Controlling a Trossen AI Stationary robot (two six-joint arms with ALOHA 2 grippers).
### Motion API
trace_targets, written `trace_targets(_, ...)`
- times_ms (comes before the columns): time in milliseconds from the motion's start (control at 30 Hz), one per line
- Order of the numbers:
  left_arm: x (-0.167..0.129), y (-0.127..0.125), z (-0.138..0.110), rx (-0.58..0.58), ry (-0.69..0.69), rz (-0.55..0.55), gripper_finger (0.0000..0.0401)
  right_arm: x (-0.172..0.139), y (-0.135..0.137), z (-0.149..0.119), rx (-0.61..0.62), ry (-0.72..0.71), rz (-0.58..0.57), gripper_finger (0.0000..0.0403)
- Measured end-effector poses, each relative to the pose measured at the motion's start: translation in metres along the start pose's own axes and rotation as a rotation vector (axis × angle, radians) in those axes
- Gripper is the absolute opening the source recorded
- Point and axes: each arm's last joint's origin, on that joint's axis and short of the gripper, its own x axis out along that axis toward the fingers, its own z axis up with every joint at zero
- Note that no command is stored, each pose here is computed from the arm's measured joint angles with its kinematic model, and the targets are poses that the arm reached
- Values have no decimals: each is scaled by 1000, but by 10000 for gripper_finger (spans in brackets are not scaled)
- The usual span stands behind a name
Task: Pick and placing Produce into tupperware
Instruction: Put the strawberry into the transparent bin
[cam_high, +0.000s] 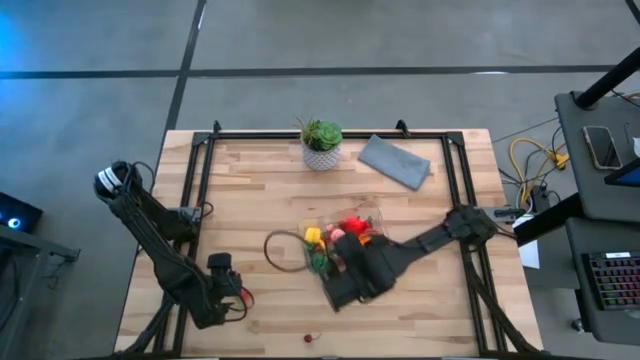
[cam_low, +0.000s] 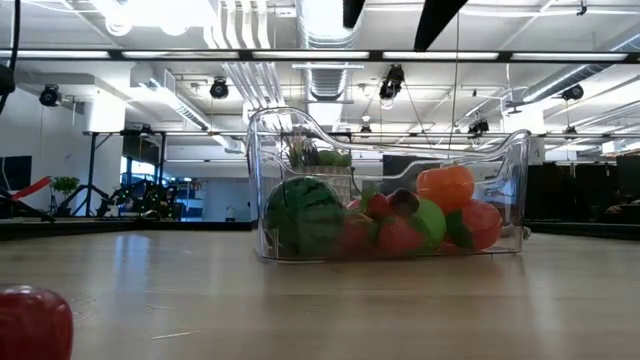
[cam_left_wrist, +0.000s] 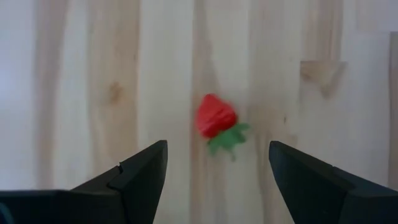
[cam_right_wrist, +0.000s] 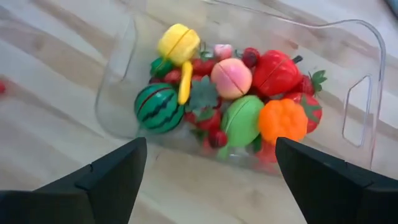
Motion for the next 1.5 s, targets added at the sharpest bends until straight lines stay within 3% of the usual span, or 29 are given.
trace_targets(267,23,-10,1,-1,18,27,265,-12,0,-24,11,-38,14,348)
trace_targets(533,47,-15,-2,16,76,93,265,-11,0,-25,-23,-37,11,348)
trace_targets(867,53,-15,7,-34,73,114,261,-10,0,-25,-69,-48,7,348)
trace_targets(1500,54,-5,11,-50,43,154,131,-12,0,-26,-54,-73,10,347)
